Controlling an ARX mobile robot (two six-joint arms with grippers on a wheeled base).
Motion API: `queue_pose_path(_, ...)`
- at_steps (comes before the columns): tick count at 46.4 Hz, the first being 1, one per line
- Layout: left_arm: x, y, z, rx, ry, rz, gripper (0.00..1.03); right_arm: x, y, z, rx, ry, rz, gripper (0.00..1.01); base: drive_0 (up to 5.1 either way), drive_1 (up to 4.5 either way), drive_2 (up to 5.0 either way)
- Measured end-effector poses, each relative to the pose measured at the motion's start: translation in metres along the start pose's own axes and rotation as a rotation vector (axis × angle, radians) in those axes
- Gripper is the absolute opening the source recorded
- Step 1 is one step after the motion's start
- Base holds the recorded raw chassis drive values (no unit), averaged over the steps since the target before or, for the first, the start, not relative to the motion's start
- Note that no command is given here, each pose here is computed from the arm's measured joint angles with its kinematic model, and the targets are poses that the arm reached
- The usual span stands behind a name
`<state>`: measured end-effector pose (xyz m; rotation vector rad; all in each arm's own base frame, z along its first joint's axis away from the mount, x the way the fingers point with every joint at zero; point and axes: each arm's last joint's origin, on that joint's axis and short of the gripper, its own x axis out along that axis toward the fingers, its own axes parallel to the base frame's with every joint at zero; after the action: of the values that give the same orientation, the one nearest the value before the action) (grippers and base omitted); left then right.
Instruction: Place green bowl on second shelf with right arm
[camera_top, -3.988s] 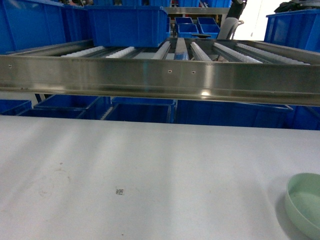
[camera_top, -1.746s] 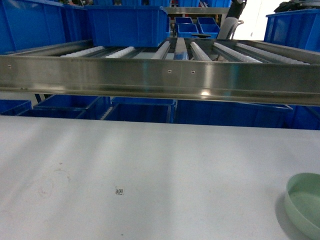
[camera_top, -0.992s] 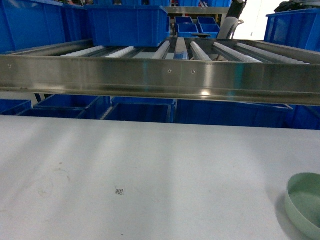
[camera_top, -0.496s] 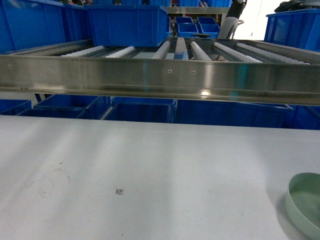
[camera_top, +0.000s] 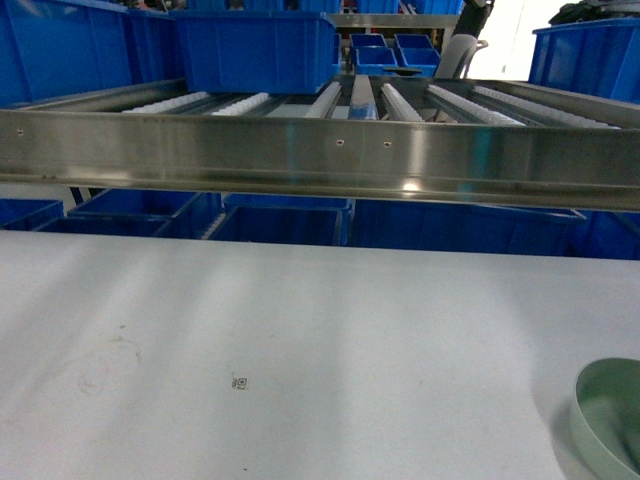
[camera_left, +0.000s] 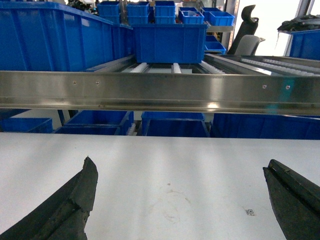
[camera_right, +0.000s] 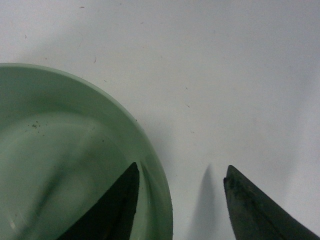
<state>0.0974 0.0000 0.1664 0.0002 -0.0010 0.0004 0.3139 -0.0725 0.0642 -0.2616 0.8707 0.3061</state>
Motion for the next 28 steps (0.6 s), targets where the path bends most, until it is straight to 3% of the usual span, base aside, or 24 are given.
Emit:
queue_pose_path(14,0.0,0.0,0.0,0.0,0.0,0.0,0.98,-0.001,0.011,0.003,-0.019,-0.013,0.001,0.03,0.0,0.0,0.0)
queue_pose_path(28,0.0,0.0,0.0,0.0,0.0,0.0,0.98,-0.006,0.028,0.01,-0.013,-0.07,-0.031,0.02,0.0,0.0,0.0)
